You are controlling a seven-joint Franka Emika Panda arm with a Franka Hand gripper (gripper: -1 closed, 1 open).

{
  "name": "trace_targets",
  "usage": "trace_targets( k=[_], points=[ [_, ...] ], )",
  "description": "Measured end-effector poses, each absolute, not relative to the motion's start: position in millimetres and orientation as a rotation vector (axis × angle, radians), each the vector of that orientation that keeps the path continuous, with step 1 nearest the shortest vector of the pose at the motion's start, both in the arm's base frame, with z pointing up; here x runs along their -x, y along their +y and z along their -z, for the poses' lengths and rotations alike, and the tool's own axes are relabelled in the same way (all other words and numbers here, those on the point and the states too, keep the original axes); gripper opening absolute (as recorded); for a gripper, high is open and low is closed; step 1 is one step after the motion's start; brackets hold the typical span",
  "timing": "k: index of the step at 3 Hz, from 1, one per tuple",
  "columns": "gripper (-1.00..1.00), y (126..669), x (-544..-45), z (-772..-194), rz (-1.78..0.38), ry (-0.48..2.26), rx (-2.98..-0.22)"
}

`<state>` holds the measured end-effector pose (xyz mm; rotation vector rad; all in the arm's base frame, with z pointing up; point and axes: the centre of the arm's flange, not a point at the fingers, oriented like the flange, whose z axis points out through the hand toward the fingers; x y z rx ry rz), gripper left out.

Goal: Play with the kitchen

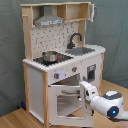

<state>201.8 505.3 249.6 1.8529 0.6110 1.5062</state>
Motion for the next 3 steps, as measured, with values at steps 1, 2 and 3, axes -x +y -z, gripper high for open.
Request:
trace_targets(
  k=[1,2,3],
  points=[
    [1.00,505,-201,-248,-1.505,0.613,-1.852],
    [1.00,505,-200,-246,-1.501,0.620,-1.844],
    [1.00,539,-172,-261,-1.558,0.701,-1.800]
  ],
)
